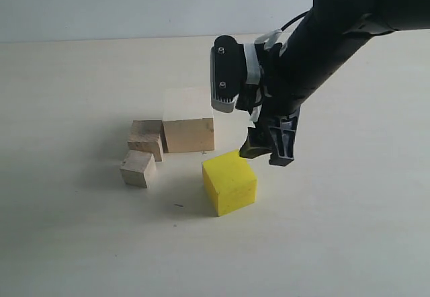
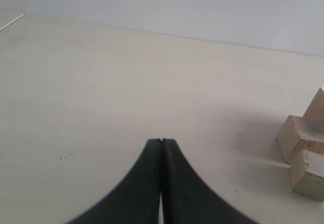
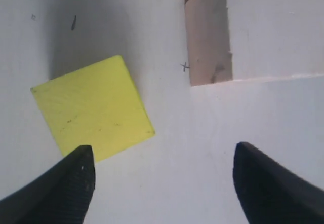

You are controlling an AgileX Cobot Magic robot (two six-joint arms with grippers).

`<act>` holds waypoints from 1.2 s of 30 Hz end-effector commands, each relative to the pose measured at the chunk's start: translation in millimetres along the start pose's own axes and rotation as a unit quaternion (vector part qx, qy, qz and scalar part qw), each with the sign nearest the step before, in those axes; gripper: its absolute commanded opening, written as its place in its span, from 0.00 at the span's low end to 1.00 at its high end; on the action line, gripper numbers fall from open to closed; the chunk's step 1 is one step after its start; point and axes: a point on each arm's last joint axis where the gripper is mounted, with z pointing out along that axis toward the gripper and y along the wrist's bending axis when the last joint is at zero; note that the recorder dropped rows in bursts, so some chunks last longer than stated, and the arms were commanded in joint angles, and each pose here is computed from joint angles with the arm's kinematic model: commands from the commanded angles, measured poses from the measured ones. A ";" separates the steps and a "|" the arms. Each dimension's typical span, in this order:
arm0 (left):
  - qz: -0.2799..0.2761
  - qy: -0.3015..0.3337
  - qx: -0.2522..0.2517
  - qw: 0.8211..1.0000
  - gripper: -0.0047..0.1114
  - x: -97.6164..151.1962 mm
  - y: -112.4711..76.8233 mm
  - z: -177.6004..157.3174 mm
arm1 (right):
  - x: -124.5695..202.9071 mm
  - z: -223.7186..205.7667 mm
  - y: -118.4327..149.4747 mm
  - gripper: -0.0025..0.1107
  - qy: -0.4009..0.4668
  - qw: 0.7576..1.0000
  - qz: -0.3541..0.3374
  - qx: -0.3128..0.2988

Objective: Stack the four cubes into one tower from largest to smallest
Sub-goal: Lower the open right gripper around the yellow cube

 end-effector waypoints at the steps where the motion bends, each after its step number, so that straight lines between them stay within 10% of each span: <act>1: 0.003 -0.005 -0.001 1.000 0.04 0.0 0.2 -0.1 | 0.4 -0.6 5.1 0.64 -0.006 0.999 -0.026 -0.037; 10: 0.003 -0.005 -0.001 1.000 0.04 0.0 0.2 -0.1 | -2.5 12.9 5.4 0.61 -0.038 0.991 -0.118 -0.050; 36: 0.003 -0.005 -0.001 1.000 0.04 0.0 0.2 -0.1 | -2.9 27.2 19.0 0.56 -0.049 0.988 -0.028 -0.146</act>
